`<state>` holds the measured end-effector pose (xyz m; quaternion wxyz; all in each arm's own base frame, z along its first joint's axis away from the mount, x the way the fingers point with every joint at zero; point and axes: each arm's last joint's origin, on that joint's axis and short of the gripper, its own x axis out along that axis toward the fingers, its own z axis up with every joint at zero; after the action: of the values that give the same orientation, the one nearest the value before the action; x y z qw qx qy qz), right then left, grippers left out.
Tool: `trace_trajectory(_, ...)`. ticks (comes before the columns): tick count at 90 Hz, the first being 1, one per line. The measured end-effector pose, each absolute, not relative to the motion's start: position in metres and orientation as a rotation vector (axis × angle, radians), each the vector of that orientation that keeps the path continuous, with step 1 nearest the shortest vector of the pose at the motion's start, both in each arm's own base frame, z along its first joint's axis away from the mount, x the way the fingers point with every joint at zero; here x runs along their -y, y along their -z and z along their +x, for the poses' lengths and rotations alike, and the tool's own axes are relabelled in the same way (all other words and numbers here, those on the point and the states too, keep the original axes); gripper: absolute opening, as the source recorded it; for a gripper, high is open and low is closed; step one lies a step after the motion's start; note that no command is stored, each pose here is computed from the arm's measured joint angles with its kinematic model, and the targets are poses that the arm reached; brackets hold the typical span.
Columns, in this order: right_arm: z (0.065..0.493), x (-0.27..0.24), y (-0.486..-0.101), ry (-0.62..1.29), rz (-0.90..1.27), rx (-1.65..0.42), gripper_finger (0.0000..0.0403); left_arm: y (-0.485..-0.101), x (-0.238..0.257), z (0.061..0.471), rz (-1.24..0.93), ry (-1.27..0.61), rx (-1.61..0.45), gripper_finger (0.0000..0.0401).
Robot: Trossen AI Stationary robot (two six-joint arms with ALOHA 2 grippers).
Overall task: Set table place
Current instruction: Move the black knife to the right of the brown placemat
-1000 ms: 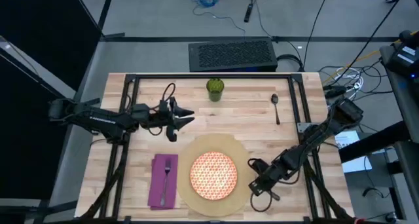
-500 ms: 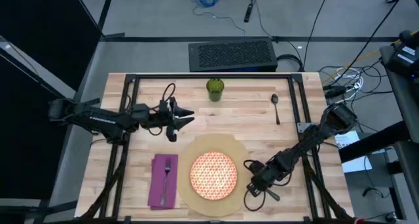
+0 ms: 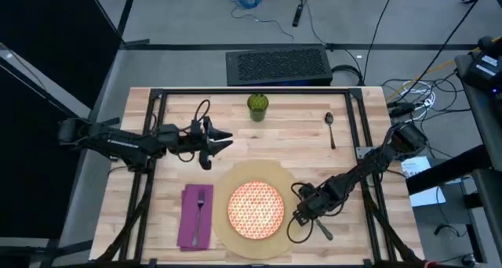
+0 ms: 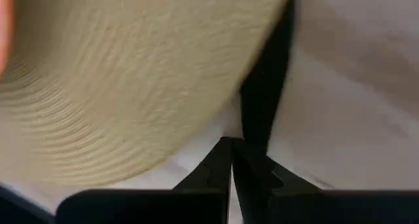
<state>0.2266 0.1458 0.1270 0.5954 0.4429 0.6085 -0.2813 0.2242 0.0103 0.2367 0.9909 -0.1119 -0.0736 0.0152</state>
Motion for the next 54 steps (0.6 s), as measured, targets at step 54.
trace_trajectory(54, 0.236, -0.121, -0.142, 0.662, 0.908, -1.336, 0.0, -0.237, -0.01, 0.224, -0.225, -0.031, 0.147, 0.0118)
